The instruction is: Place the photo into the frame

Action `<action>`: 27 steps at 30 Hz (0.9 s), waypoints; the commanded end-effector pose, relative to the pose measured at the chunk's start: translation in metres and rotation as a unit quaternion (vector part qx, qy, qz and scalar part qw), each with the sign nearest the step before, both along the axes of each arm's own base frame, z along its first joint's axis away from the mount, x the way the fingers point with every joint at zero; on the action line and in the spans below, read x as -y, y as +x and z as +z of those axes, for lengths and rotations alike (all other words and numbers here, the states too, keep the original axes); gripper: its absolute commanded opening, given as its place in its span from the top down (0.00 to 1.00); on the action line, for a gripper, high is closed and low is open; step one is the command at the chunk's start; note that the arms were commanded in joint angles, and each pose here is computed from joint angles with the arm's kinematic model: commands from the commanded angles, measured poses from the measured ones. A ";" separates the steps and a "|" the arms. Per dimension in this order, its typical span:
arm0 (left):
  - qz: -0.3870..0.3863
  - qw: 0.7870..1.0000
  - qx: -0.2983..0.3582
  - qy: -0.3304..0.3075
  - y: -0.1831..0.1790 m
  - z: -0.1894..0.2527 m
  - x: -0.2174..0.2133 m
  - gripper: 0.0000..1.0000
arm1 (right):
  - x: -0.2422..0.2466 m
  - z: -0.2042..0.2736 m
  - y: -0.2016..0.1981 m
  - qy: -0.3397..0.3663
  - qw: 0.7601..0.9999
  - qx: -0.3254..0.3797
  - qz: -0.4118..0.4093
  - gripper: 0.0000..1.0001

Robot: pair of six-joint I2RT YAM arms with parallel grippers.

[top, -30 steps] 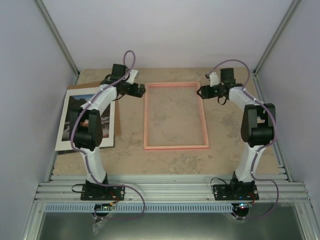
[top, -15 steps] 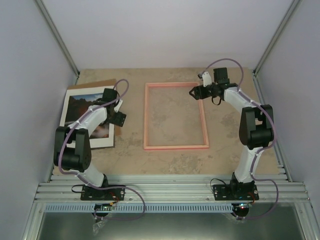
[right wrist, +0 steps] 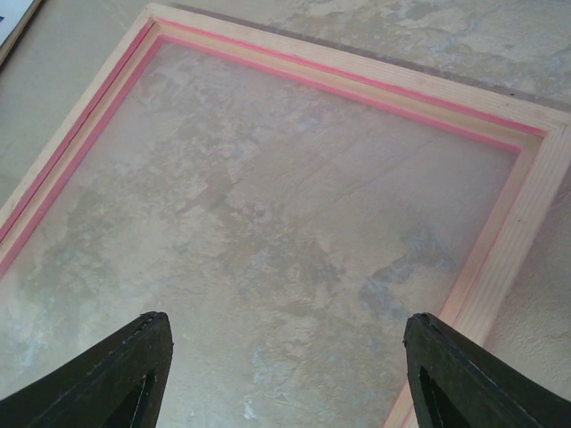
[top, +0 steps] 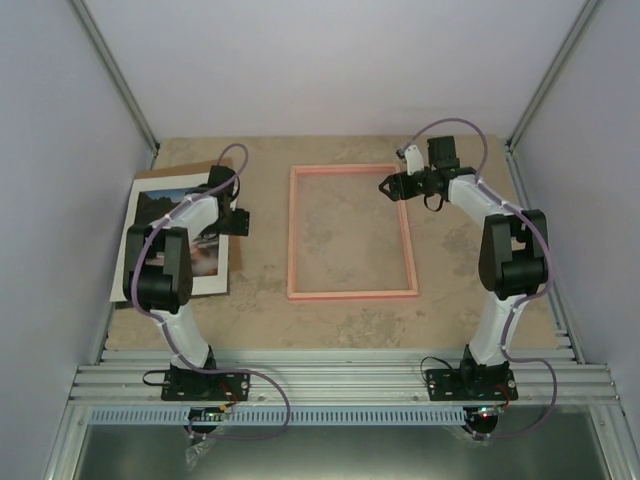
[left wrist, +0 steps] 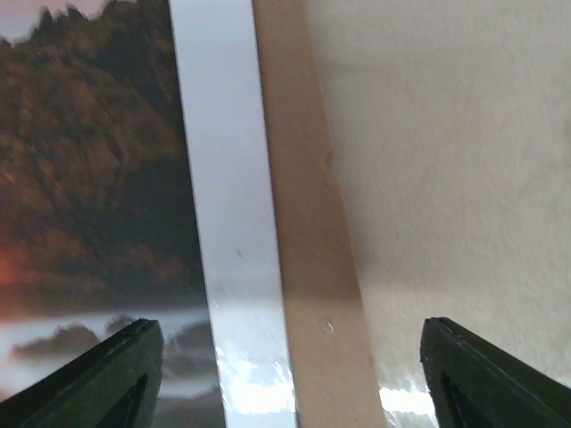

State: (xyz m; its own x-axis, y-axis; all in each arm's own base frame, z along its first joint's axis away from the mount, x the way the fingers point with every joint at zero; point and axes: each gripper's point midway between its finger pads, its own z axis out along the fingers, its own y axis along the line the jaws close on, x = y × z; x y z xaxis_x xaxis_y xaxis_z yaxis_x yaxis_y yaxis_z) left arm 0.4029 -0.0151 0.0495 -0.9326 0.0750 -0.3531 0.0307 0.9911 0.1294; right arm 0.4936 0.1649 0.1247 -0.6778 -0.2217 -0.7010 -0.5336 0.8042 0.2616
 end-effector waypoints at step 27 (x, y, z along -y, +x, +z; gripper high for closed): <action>0.024 0.999 -0.008 -0.020 0.019 -0.037 0.007 0.37 | 0.012 0.013 -0.004 0.022 0.999 -0.018 -0.033 0.27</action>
State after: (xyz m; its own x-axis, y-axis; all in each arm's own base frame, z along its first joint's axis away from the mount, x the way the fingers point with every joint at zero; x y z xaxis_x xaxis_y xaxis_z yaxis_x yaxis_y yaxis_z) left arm 0.4378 -0.0112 0.0216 -0.9265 -0.0211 -0.3757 -0.0552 0.9953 0.0801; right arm 0.4863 0.1539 0.1308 -0.7114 -0.1678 -0.6824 -0.4811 0.8241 0.2990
